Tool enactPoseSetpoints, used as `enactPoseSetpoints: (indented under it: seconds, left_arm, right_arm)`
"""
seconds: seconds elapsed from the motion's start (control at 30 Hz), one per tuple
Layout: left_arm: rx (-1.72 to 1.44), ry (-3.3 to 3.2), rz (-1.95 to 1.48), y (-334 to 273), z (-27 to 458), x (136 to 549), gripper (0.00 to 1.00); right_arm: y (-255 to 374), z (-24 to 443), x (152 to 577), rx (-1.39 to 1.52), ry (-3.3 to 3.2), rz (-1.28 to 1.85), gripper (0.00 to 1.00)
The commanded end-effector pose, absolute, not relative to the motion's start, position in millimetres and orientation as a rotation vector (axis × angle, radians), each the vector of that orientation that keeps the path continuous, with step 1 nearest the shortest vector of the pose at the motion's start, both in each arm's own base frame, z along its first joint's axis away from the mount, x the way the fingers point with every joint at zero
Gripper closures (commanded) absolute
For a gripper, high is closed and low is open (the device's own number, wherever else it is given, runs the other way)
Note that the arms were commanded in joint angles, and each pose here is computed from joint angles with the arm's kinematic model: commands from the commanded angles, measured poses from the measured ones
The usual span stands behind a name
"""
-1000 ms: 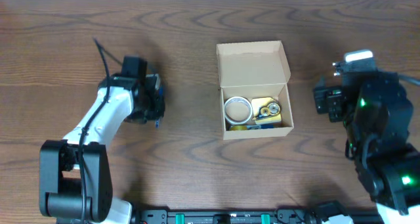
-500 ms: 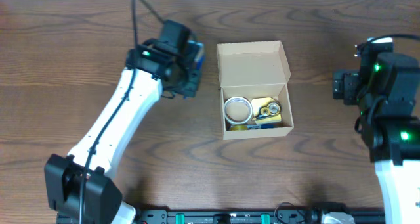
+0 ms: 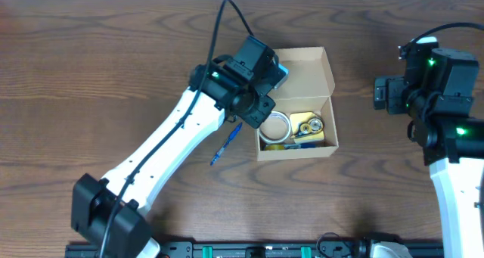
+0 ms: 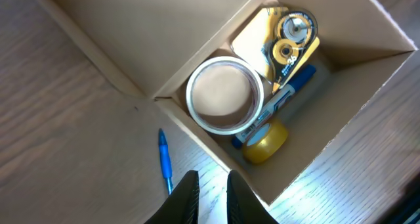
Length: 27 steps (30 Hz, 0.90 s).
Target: Pack container
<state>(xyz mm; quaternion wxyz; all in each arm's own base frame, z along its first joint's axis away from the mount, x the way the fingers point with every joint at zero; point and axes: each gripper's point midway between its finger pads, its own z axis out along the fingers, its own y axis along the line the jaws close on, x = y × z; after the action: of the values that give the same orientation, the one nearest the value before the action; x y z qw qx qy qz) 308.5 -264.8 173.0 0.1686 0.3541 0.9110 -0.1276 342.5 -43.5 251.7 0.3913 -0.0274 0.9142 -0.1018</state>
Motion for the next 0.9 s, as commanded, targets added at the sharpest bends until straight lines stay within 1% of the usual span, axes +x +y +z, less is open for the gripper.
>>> enactPoseSetpoints:
  seconds: [0.0,0.3,0.37,0.4,0.5,0.6,0.67,0.87]
  left_arm:
    - [1.003,2.567,-0.341,-264.7,180.5,315.0,0.84]
    - [0.809,2.644,-0.076,-228.6,175.7,328.3,0.84]
    - [0.777,2.665,-0.039,-220.4,176.7,325.9,0.85]
    - [0.755,2.682,-0.033,-215.6,178.4,322.9,0.87]
    - [0.715,2.716,-0.020,-199.7,185.3,315.4,0.89]
    - [0.672,2.736,-0.015,-189.0,189.2,312.6,0.89]
    - [0.672,2.766,-0.001,-184.8,181.3,307.6,0.88]
    - [0.638,2.864,0.011,-177.7,139.8,290.8,0.89]
  right_arm:
    - [-43.9,251.6,342.1,-0.045,2.321,-0.236,0.01]
    - [-44.0,251.6,342.1,-0.045,2.321,-0.237,0.01]
    - [-44.0,251.6,342.1,-0.045,2.321,-0.237,0.01]
    - [-44.0,251.5,342.1,-0.045,2.322,-0.237,0.01]
    - [-44.0,251.5,342.0,-0.045,2.322,-0.237,0.01]
    - [-44.0,251.5,342.1,-0.045,2.322,-0.237,0.01]
    - [-44.0,251.5,342.1,-0.045,2.322,-0.237,0.01]
    - [-44.0,251.7,341.9,-0.045,2.321,-0.237,0.01]
